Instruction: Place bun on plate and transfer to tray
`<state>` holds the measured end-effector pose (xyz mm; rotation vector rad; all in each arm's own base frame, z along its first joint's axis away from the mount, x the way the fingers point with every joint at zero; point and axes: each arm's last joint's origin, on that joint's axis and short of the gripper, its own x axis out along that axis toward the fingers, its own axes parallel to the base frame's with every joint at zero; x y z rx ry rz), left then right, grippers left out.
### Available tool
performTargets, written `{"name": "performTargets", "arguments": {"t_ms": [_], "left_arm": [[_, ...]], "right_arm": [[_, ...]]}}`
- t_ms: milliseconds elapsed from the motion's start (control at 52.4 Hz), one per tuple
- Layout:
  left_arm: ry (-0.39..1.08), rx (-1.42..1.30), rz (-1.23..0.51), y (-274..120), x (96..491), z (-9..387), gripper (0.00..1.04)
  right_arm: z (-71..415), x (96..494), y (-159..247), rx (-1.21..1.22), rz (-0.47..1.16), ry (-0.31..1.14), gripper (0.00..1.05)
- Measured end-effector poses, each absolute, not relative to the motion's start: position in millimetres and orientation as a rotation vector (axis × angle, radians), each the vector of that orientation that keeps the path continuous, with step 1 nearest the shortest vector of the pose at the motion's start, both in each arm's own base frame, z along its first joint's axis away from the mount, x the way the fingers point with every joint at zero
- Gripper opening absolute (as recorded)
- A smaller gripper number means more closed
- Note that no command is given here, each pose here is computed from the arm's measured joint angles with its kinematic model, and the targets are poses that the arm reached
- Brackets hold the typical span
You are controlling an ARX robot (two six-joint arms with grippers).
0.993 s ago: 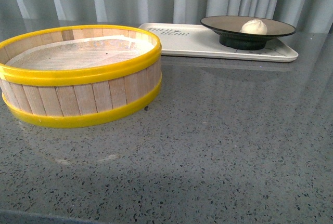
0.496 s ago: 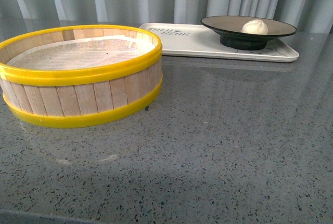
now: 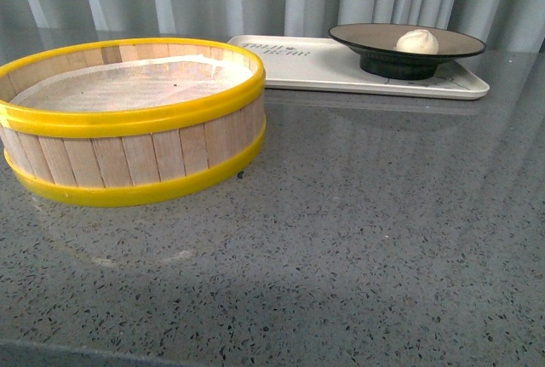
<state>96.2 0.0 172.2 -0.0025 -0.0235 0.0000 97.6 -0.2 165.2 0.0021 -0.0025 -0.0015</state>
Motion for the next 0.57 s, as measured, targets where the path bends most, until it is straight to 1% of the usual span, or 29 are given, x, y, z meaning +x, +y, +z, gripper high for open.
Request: {"name": "performTargets", "arguments": {"t_ms": [134, 286, 305, 344, 363, 420, 573], "left_arm": [[-0.023, -0.002, 0.0, 0.0, 96.2, 172.2, 0.98], [-0.023, -0.002, 0.0, 0.0, 96.2, 172.2, 0.98], [-0.023, -0.002, 0.0, 0.0, 96.2, 172.2, 0.98], [-0.023, -0.002, 0.0, 0.0, 96.2, 172.2, 0.98], [-0.023, -0.002, 0.0, 0.0, 96.2, 172.2, 0.98], [-0.023, -0.002, 0.0, 0.0, 96.2, 172.2, 0.98], [-0.023, -0.002, 0.0, 0.0, 96.2, 172.2, 0.98]], "right_arm": [[165.2, 97.6, -0.3, 0.002, -0.002, -0.002, 0.52], [165.2, 97.6, -0.2, 0.002, -0.002, -0.002, 0.84], [165.2, 97.6, -0.3, 0.002, -0.002, -0.002, 0.9], [165.2, 97.6, -0.3, 0.002, -0.002, -0.002, 0.97], [165.2, 97.6, -0.3, 0.003, -0.002, -0.002, 0.98], [165.2, 97.6, -0.3, 0.003, -0.002, -0.002, 0.96], [165.1, 97.6, -0.3, 0.002, -0.002, -0.002, 0.96]]}}
